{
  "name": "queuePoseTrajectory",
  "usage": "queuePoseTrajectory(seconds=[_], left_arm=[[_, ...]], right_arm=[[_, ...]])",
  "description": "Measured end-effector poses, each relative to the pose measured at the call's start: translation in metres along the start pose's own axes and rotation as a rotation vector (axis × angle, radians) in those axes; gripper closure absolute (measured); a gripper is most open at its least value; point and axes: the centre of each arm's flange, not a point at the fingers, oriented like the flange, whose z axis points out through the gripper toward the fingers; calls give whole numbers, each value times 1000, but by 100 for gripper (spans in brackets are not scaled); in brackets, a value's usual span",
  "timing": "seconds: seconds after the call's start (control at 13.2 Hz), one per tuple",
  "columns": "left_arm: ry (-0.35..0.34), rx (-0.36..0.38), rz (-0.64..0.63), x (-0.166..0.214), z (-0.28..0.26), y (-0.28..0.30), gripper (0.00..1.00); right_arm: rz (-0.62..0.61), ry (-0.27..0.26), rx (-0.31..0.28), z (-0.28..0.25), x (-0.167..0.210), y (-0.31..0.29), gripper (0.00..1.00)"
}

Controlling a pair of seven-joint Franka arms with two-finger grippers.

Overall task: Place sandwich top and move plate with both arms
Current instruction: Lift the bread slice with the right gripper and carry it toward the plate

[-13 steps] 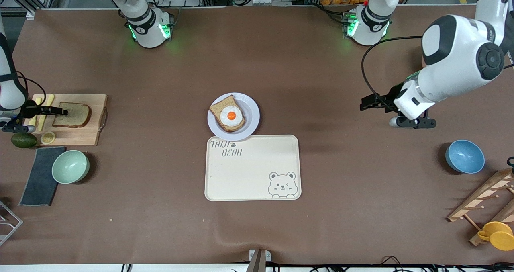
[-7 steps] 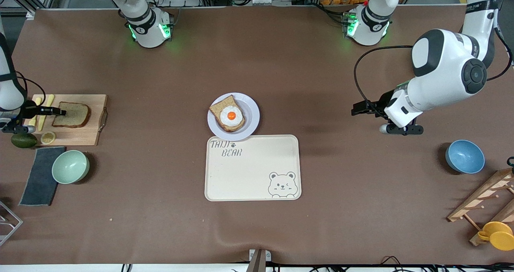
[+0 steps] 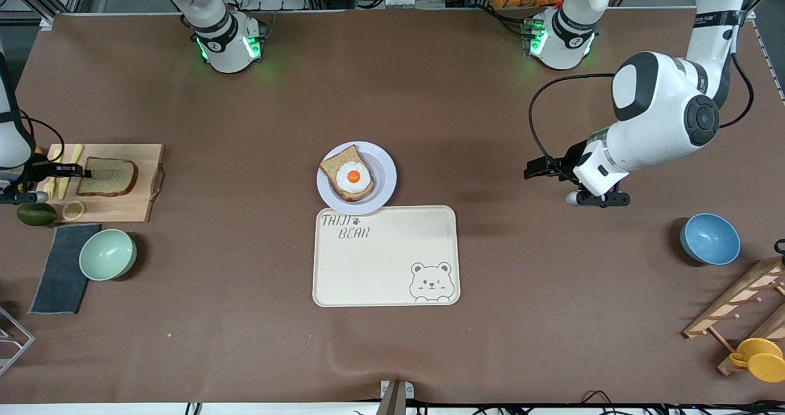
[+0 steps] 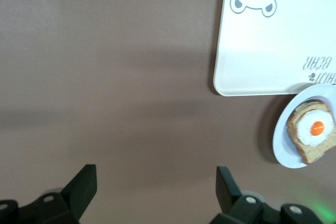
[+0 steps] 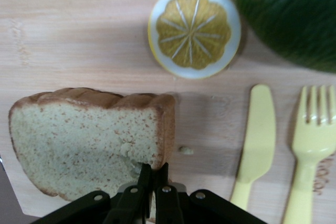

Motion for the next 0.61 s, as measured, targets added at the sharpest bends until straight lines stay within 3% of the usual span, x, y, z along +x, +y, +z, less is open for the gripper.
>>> queuePoseTrajectory(seconds=[0.61], left_arm=[[-26, -81, -65, 0, 17, -3, 0]], right_arm=[[-39, -22, 36, -62, 13, -8, 94]])
